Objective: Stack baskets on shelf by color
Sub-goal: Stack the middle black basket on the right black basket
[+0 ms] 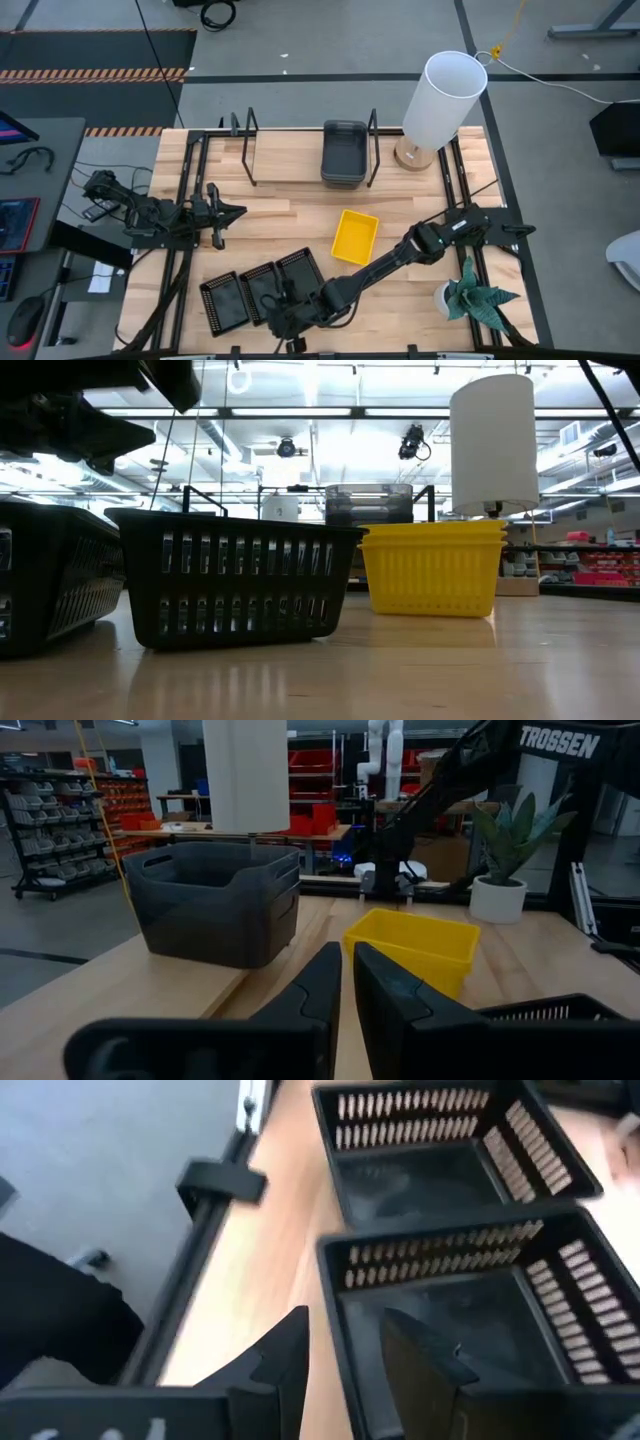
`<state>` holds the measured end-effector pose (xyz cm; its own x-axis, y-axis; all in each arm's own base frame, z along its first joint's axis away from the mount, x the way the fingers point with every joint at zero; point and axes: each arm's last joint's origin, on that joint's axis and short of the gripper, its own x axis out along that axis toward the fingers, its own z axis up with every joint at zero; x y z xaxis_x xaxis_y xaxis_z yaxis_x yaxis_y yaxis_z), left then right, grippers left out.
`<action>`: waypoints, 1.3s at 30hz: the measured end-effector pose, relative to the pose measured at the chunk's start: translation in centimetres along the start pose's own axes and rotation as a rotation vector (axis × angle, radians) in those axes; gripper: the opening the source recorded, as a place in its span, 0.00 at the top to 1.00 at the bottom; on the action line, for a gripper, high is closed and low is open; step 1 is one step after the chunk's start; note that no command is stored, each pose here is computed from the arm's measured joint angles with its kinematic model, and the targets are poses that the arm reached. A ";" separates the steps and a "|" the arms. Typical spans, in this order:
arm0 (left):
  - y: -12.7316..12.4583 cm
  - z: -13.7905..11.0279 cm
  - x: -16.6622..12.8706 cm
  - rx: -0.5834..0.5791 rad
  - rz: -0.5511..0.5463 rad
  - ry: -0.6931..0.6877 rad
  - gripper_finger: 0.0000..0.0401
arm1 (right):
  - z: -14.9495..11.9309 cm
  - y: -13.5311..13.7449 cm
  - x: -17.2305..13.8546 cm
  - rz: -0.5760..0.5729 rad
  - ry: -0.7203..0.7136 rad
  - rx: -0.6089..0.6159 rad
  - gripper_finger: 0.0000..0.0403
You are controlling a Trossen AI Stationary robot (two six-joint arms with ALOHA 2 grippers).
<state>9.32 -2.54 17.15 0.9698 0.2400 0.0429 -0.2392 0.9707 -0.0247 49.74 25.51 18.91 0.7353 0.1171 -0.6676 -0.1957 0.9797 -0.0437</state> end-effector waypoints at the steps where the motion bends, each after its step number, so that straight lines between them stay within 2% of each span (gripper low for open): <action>1: 0.0 0.0 0.0 0.000 0.000 0.000 0.91 | -0.1 0.0 0.0 -0.004 0.007 -0.003 0.67; 9: 0.0 0.0 0.0 0.000 0.000 0.000 0.92 | -0.1 0.4 0.1 -0.001 -0.020 -0.039 0.66; 16: 0.0 0.0 0.0 0.000 0.000 0.000 0.90 | -2.7 0.4 2.3 0.008 -0.023 -0.034 0.66; 22: 0.0 0.0 0.0 0.000 0.000 -0.001 0.90 | -4.3 0.3 2.9 -0.003 0.017 -0.046 0.67; 26: 0.0 0.0 0.0 0.000 0.000 -0.001 0.92 | -4.6 0.3 3.0 -0.005 0.036 -0.050 0.73; 33: 0.0 0.0 0.0 -0.001 0.000 0.000 0.92 | -4.5 0.1 3.0 -0.004 0.040 -0.083 0.96; 39: 0.0 0.0 0.0 0.000 0.000 0.000 0.90 | -3.2 0.1 2.3 -0.009 0.011 -0.085 0.97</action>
<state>9.32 -2.54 17.15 0.9698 0.2402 0.0434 -0.2393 0.9706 -0.0251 49.30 25.34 15.00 0.7303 0.1059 -0.6748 -0.2437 0.9633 -0.1125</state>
